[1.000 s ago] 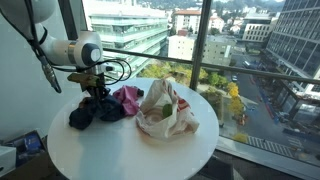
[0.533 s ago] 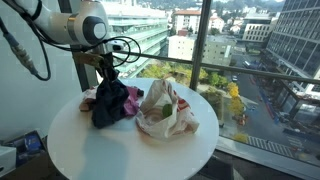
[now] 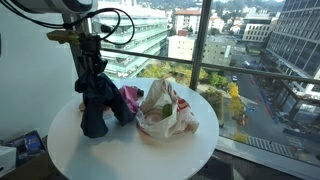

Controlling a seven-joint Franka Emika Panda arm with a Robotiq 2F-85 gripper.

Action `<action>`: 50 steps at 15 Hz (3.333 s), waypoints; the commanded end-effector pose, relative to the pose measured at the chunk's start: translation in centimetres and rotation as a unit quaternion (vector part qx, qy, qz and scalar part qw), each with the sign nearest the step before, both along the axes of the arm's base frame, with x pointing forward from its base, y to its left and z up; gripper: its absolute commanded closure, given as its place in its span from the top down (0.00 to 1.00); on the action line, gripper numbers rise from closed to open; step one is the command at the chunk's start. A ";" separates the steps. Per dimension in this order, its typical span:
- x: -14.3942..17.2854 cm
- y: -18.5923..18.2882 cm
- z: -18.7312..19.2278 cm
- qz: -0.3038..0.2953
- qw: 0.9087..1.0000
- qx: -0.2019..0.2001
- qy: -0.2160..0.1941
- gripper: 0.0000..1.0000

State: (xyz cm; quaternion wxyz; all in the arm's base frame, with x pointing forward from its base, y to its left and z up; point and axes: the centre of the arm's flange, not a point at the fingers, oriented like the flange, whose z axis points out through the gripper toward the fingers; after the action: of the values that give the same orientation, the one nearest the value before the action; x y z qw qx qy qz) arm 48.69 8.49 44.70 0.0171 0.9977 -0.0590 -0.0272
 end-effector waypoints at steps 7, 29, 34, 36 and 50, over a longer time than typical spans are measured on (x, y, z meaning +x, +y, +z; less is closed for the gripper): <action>-2.5 1.5 -8.3 0.070 0.994 -0.016 0.080 0.04; -3.3 3.5 -22.1 0.105 0.993 0.010 -0.045 1.00; -2.2 4.2 -25.4 0.122 0.992 -0.002 -0.016 1.00; -2.0 4.4 -26.4 0.132 0.991 0.000 -0.002 1.00; -3.1 3.5 -30.3 0.120 0.993 0.009 0.022 1.00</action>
State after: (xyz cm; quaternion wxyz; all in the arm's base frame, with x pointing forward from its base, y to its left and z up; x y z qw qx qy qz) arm 45.78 11.84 16.07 0.0166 0.9972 0.0565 -0.0467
